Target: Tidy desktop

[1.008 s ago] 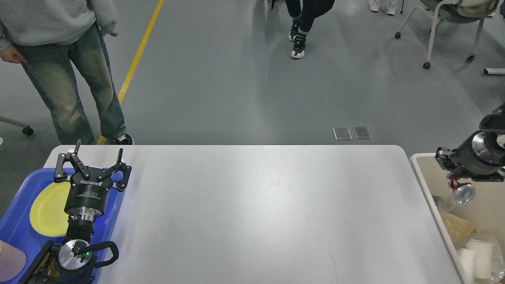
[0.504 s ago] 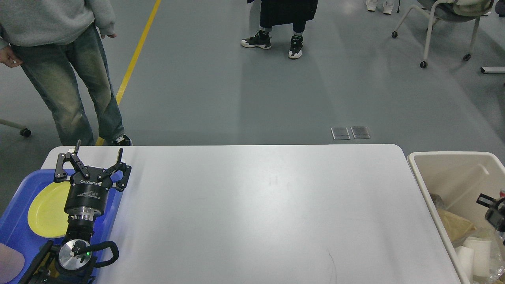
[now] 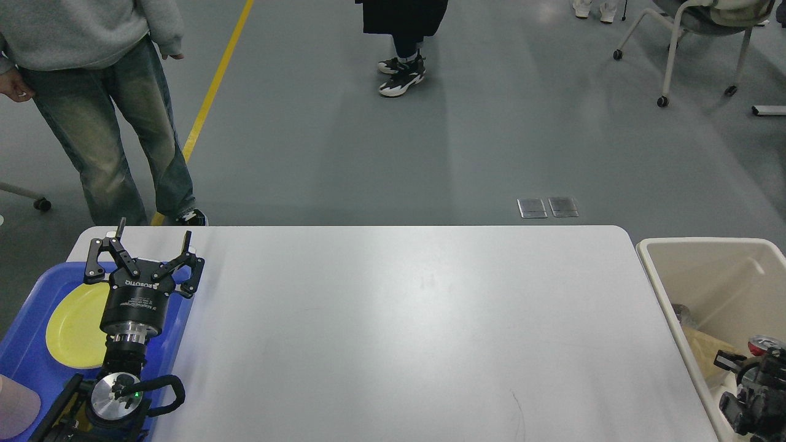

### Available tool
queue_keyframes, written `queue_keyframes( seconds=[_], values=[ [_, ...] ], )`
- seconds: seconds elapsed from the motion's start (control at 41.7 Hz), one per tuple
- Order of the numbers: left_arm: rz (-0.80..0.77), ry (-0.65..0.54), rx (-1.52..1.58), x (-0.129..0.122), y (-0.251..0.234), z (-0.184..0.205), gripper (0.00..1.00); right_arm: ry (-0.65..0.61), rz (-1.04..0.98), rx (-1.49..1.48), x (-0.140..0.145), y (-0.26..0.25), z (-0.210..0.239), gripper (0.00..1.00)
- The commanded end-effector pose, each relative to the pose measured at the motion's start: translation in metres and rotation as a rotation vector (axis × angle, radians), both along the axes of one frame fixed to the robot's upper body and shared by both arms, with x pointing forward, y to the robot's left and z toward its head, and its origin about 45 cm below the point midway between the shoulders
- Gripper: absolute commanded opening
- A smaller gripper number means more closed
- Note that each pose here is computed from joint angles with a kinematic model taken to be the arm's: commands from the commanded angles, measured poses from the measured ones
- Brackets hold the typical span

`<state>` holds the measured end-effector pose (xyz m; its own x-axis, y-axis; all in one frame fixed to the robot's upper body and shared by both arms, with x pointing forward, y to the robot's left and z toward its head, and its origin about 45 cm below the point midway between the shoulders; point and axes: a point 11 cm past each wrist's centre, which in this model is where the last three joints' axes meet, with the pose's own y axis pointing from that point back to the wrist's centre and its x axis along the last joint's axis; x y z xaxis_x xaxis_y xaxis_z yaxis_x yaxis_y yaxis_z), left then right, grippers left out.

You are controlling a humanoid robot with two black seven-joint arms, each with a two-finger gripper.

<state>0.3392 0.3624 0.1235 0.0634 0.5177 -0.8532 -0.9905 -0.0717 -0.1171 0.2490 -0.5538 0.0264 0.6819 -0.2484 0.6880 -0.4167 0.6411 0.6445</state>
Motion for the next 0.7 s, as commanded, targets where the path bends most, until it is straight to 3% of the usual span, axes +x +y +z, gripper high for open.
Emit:
queue_keyframes(
  seconds=[0.0,0.072,0.096,0.192,0.24,0.312,0.672],
  values=[
    [0.000,0.000,0.000,0.0000,0.0000,0.0001,0.96,0.000,-0.002,0.001,-0.0011,0.0001,-0.0007,0.00],
    [0.000,0.000,0.000,0.0000,0.0000,0.0001,0.96,-0.001,-0.004,0.004,-0.0012,0.0009,-0.0015,0.00],
    [0.001,-0.001,0.000,0.0000,0.0001,0.0002,0.96,-0.003,-0.004,0.004,-0.0011,0.0009,-0.0014,0.13],
    [0.001,-0.001,0.000,0.0000,0.0001,0.0002,0.96,-0.049,0.001,-0.007,0.0038,0.0044,-0.0003,0.82],
    [0.001,-0.001,0.000,0.0000,0.0001,0.0002,0.96,-0.081,-0.001,-0.020,0.0048,0.0039,0.0013,0.95],
    [0.001,-0.001,0.000,0.0000,0.0001,0.0002,0.96,-0.107,-0.010,-0.023,0.0052,0.0037,0.0022,1.00],
    [0.001,-0.001,0.000,0.0000,0.0001,0.0002,0.96,-0.114,-0.019,-0.020,0.0066,0.0016,0.0047,1.00]
  ],
)
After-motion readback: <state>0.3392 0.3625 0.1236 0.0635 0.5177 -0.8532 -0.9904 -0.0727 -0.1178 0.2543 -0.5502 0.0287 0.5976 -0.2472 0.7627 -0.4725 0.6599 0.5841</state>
